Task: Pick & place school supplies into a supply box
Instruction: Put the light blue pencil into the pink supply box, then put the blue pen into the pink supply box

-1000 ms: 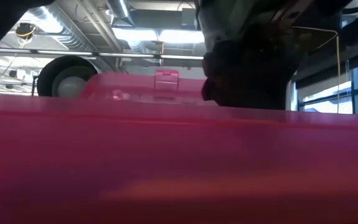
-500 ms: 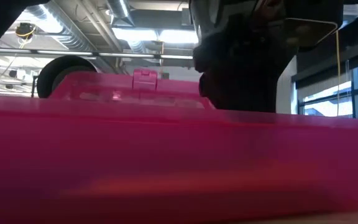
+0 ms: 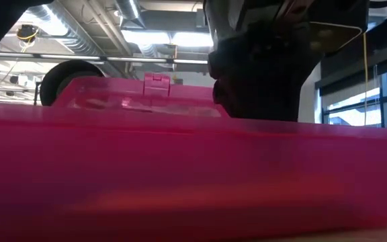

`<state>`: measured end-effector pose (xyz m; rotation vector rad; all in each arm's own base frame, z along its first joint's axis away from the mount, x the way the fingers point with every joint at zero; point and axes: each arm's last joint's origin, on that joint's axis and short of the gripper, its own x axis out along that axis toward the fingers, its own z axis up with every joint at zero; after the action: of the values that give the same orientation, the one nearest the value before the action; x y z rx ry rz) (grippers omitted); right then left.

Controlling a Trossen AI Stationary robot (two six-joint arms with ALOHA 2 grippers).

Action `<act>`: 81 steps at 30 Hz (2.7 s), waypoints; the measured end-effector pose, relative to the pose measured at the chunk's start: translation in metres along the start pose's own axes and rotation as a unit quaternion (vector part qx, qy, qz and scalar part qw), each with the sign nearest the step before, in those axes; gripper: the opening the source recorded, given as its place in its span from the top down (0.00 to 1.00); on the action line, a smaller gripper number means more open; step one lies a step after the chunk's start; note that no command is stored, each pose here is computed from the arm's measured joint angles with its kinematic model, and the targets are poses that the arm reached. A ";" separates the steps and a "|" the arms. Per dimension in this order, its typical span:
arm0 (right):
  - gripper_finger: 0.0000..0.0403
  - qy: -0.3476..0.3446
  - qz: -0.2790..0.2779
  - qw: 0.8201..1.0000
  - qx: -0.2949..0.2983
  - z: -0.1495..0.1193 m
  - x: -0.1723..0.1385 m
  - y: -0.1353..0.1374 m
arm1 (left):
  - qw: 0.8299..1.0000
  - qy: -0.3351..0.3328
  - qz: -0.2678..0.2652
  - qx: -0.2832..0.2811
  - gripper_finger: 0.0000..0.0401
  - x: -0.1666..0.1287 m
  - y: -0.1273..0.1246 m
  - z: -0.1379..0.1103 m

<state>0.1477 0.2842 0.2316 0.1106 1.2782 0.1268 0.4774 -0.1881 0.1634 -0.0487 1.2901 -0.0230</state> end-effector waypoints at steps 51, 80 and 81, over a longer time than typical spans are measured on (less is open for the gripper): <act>0.94 0.113 -0.065 0.991 -0.035 -0.039 0.106 0.030 | 1.000 -0.012 -0.013 -0.017 0.75 -0.011 -0.008 0.003; 0.96 0.078 -0.108 0.990 -0.049 -0.032 0.085 0.024 | 0.979 -0.183 0.083 0.022 0.75 -0.144 -0.055 -0.022; 0.96 0.074 -0.108 0.990 -0.058 -0.030 0.082 0.026 | 0.977 -0.191 0.088 0.024 0.75 -0.149 -0.059 -0.025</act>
<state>0.1410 0.3230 0.1497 -0.1402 1.4188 0.0226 0.4132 -0.2412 0.3023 0.0993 0.9041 0.1023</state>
